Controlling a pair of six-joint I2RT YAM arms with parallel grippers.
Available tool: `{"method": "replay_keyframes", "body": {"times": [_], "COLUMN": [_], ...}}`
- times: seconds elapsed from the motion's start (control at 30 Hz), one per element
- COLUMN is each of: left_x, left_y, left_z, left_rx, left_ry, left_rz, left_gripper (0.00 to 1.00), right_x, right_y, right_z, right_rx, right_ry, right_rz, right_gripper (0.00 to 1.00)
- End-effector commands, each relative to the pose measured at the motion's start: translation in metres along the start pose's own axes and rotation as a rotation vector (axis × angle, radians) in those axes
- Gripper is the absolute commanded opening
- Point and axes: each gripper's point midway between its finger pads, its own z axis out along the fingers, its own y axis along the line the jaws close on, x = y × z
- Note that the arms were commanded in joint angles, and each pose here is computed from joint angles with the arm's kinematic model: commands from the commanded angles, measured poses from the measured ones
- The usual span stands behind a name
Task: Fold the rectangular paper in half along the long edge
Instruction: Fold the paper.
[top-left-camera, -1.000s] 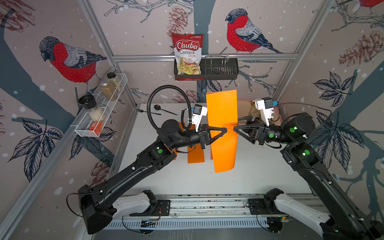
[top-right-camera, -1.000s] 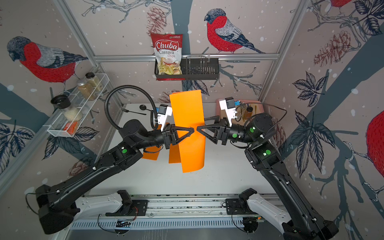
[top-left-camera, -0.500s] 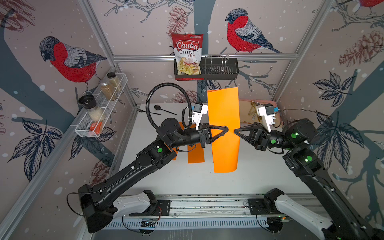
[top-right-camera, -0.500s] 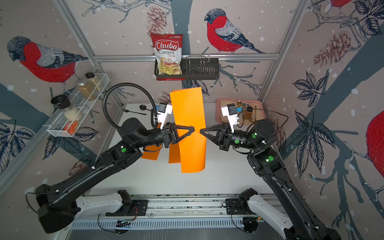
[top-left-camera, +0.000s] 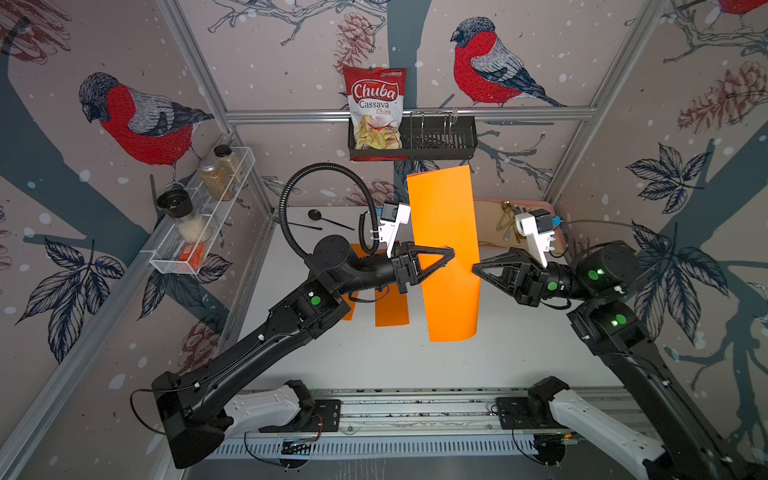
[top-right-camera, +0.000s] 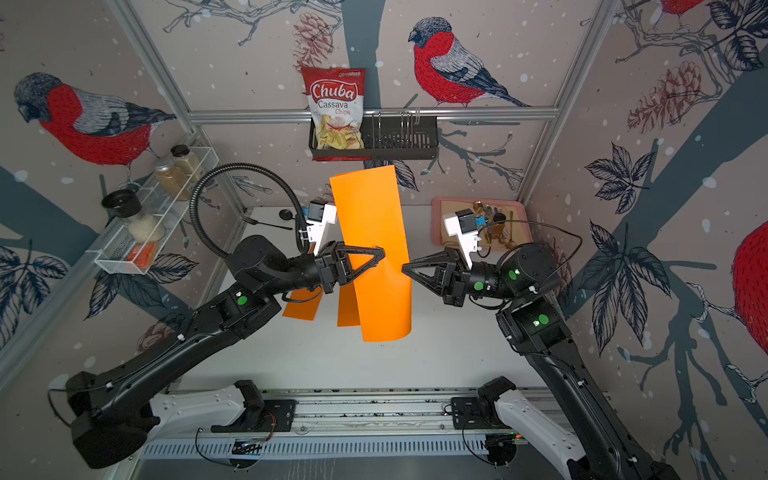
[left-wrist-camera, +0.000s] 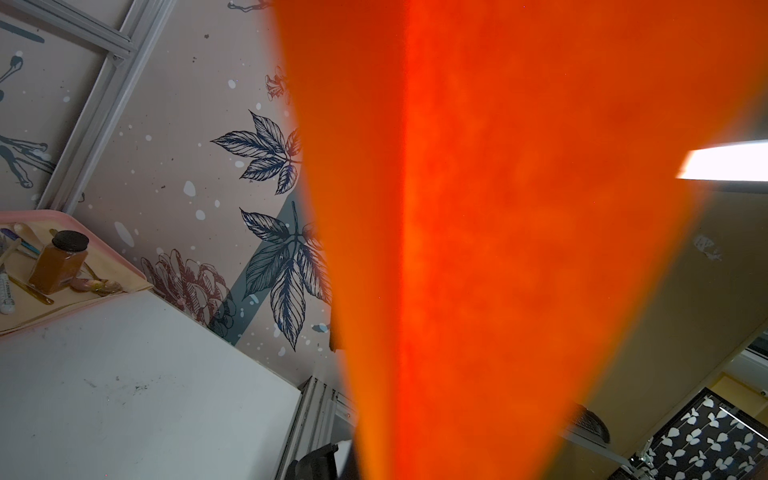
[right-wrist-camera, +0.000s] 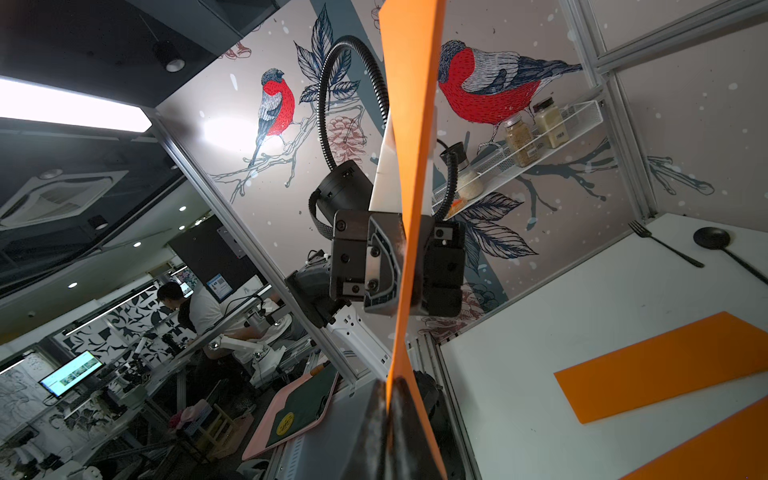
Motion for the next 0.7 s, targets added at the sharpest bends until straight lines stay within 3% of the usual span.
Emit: {"method": "replay_keyframes", "body": {"times": [0.0, 0.07, 0.1, 0.13, 0.23, 0.3, 0.33, 0.37, 0.47, 0.57, 0.67], "left_x": [-0.013, -0.014, -0.014, -0.014, -0.014, -0.014, -0.014, -0.014, -0.014, -0.014, -0.015], "left_y": [-0.010, -0.011, -0.012, -0.012, -0.011, -0.011, -0.012, -0.011, -0.011, -0.011, -0.012], "left_z": [-0.002, -0.002, -0.002, -0.002, -0.002, -0.002, -0.002, -0.002, -0.002, -0.001, -0.002], "left_rx": [0.022, 0.022, 0.022, 0.021, 0.020, 0.021, 0.022, 0.020, 0.019, 0.020, 0.021], "left_ry": [-0.047, -0.046, -0.045, -0.046, -0.046, -0.045, -0.046, -0.045, -0.043, -0.043, -0.044], "left_rz": [0.026, 0.029, 0.030, 0.030, 0.029, 0.029, 0.030, 0.030, 0.031, 0.029, 0.032], "left_gripper": [0.00, 0.00, 0.00, 0.00, 0.00, 0.00, 0.00, 0.00, 0.00, 0.00, 0.00], "right_x": [0.002, 0.003, 0.003, 0.004, 0.006, 0.007, 0.007, 0.007, 0.011, 0.013, 0.016], "right_y": [0.004, 0.004, 0.004, 0.003, 0.002, 0.000, -0.001, -0.002, -0.002, -0.005, -0.004], "right_z": [-0.001, -0.002, -0.002, -0.002, -0.001, -0.001, -0.001, -0.001, -0.002, -0.003, -0.004], "right_rx": [-0.012, 0.001, 0.005, 0.008, 0.011, 0.022, 0.027, 0.036, 0.043, 0.063, 0.064], "right_ry": [0.016, 0.020, 0.022, 0.028, 0.038, 0.043, 0.047, 0.050, 0.064, 0.072, 0.081], "right_rz": [-0.016, -0.017, -0.015, -0.012, -0.009, -0.004, -0.002, -0.001, -0.002, 0.005, 0.005], "right_gripper": [0.00, 0.03, 0.14, 0.16, 0.01, 0.03, 0.13, 0.15, 0.01, 0.13, 0.00]}}
